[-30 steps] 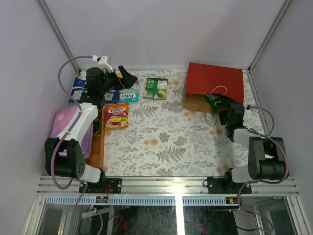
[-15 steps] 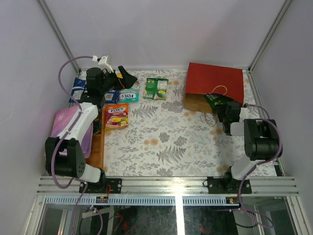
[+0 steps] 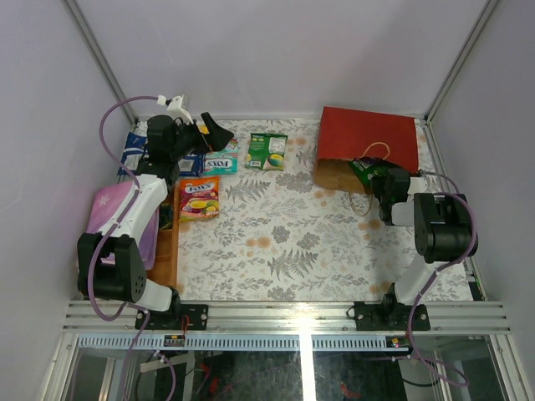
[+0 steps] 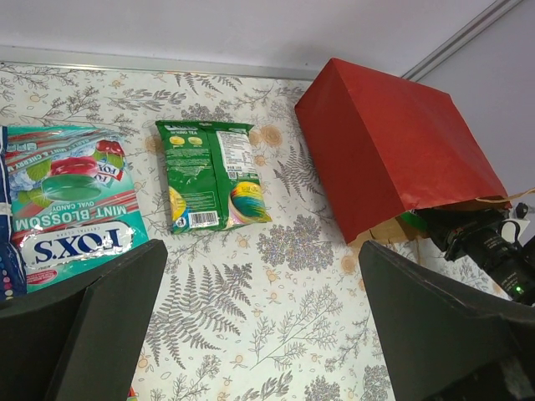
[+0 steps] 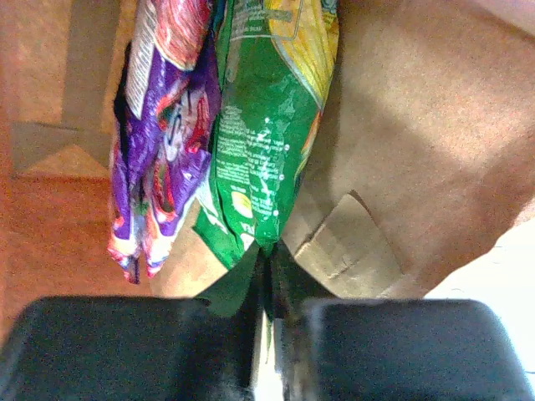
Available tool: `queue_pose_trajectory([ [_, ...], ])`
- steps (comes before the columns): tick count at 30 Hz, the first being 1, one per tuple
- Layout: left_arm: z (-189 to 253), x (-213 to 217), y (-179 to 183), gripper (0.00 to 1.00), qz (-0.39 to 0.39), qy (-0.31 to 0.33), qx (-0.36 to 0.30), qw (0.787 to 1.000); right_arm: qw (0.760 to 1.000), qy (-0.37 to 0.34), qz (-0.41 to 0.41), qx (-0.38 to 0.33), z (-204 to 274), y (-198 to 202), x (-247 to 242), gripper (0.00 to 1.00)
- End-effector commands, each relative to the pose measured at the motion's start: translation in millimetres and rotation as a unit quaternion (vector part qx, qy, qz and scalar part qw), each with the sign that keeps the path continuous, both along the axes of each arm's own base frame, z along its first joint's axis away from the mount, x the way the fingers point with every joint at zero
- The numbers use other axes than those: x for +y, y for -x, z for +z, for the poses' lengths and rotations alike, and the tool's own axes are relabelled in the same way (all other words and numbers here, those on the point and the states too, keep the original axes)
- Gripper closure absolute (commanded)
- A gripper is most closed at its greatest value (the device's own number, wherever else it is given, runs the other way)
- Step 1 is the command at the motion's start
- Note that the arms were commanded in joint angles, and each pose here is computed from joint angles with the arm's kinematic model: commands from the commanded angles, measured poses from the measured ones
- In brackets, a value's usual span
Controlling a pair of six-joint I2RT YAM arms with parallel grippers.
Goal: Take the snacks out of the paper bag
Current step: Take out the snack from the paper bag.
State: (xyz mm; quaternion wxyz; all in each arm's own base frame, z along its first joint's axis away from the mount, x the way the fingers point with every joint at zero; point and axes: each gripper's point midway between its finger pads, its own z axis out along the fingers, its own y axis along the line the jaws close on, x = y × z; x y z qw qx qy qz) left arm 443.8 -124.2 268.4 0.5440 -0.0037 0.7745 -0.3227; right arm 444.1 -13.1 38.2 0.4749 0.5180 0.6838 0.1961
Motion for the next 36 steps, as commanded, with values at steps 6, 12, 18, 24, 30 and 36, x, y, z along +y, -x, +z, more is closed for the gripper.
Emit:
queue_pose_trajectory([
  [6, 13.4, 3.0, -1.8, 0.0, -0.002, -0.008, -0.017, 1.0, 0.997, 0.027, 0.006, -0.076, 59.9, 4.8, 2.8, 1.0],
  [12, 17.1, 4.2, 0.0, 0.0, 0.001, -0.007, -0.021, 1.0, 0.995, 0.015, 0.064, -0.079, 90.8, 43.8, 35.4, 1.0],
  [18, 15.2, 17.7, -4.7, 0.0, 0.035, 0.003, -0.007, 0.999, 0.986, 0.029, 0.137, -0.086, 121.6, 87.0, 83.2, 1.0],
  [24, 16.4, 34.1, -6.6, 0.0, 0.06, 0.017, -0.001, 0.998, 0.966, 0.019, 0.249, -0.071, 127.0, 126.1, 156.6, 1.0],
  [30, 22.6, 43.4, -9.3, 0.0, 0.066, 0.033, -0.006, 0.997, 0.925, 0.028, 0.377, -0.039, 122.3, 136.3, 233.6, 1.0],
  [36, 28.2, 57.9, -14.5, 0.0, 0.073, 0.049, -0.008, 0.996, 0.868, 0.006, 0.487, -0.096, 160.4, 112.9, 321.4, 1.0],
])
